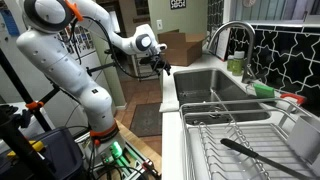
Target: Put the green sponge on the white sponge then place the two sponges in the clear container
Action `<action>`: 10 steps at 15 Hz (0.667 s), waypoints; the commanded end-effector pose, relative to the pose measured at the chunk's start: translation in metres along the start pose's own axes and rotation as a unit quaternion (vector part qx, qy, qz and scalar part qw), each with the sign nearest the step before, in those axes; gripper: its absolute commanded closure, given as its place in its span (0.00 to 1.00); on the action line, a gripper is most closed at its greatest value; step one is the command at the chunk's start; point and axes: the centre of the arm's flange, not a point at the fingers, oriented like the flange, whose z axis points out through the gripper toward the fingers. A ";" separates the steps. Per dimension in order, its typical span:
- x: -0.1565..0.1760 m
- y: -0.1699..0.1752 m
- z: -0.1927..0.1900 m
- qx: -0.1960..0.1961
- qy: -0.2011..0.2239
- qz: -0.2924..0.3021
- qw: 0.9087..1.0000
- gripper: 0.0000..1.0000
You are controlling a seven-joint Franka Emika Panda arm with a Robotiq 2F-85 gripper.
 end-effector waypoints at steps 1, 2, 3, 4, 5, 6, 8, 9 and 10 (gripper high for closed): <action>0.000 0.000 0.000 0.000 0.000 0.000 1.000 0.00; 0.000 0.000 0.000 0.000 0.000 0.000 1.000 0.00; 0.000 0.000 0.000 0.000 0.000 0.000 1.000 0.00; 0.000 0.000 0.000 0.000 0.000 0.000 1.000 0.00; 0.000 0.000 0.000 0.000 0.000 0.000 1.000 0.00; 0.000 0.000 0.000 0.000 0.000 0.000 1.000 0.00; 0.000 0.000 0.000 0.000 0.000 0.000 1.000 0.00; 0.004 0.017 0.000 -0.004 0.001 0.037 0.999 0.00; 0.006 0.043 -0.003 0.000 0.012 0.073 0.997 0.00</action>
